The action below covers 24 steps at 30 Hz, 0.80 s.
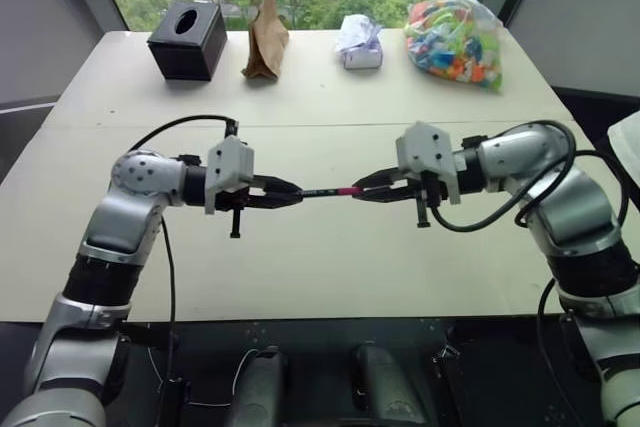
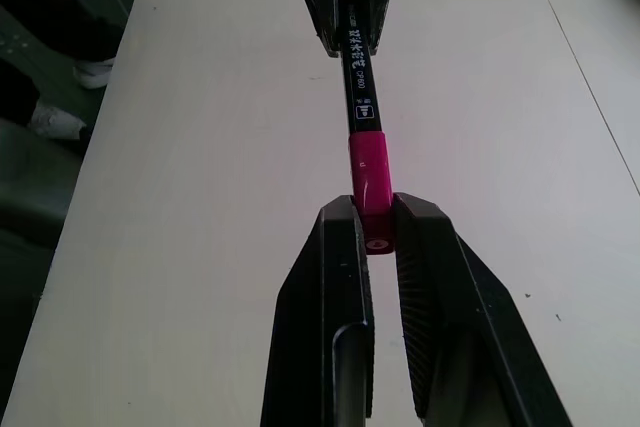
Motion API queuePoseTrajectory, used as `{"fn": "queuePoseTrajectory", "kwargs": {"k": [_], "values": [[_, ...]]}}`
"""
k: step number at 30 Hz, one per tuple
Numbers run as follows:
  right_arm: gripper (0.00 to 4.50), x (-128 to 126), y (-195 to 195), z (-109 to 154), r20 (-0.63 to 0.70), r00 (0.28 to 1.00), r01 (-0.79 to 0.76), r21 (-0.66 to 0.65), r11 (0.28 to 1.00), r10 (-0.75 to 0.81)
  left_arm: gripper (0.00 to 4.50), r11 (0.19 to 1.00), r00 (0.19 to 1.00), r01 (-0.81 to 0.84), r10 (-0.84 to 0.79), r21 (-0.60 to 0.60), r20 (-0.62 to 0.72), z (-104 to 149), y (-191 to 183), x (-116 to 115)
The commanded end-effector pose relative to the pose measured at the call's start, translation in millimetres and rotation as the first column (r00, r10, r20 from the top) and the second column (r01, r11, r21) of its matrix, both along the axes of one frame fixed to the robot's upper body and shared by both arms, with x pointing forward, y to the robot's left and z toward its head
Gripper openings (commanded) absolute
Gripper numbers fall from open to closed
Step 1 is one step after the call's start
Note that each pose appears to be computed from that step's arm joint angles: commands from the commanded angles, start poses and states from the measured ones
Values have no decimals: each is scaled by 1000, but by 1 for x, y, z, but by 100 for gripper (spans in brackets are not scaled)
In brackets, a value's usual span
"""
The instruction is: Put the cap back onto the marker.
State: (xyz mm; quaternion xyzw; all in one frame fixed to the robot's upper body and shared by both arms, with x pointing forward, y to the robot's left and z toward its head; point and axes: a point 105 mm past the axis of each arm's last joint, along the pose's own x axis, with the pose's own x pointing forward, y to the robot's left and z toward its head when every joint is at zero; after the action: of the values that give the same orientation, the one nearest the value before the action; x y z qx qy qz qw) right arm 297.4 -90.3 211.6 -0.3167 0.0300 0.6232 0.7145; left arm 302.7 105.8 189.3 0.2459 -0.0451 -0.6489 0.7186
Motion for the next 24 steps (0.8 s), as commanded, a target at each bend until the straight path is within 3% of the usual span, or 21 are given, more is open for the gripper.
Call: {"fn": "queuePoseTrajectory", "kwargs": {"k": [1, 7, 8, 10, 14, 18, 21, 24], "values": [[2, -15, 22, 16, 104, 987, -122, 22, 992, 120, 0, 998, 998, 54, -53, -10, 45, 8, -16, -9], [2, 2, 8, 7, 115, 993, -31, -1, 1000, 31, 0, 1000, 1000, -12, 11, 3, 17, 3, -3, -7], [91, 5, 6, 6, 119, 993, -17, -4, 1000, 17, 0, 1000, 1000, -19, 19, 11, 11, 1, -1, -8], [172, 12, -3, 1, 132, 991, 21, -24, 999, -18, 0, 997, 997, -70, 70, 25, -16, -3, 12, -10], [379, 19, -15, 2, 162, 984, 77, -19, 997, -73, 0, 979, 978, -195, 199, 54, -63, -13, 38, -15], [379, 20, -23, 7, 150, 980, 127, 40, 991, -132, 0, 898, 896, -438, 440, 44, -65, -20, 72, -5], [379, 20, -25, 10, 148, 975, 153, 85, 985, -164, 0, 783, 783, -622, 621, -12, -34, -18, 95, 9], [379, 18, -22, 12, 138, 971, 176, 144, 974, -196, 0, 647, 653, -758, 751, -87, -96, -15, 110, 16]]}}
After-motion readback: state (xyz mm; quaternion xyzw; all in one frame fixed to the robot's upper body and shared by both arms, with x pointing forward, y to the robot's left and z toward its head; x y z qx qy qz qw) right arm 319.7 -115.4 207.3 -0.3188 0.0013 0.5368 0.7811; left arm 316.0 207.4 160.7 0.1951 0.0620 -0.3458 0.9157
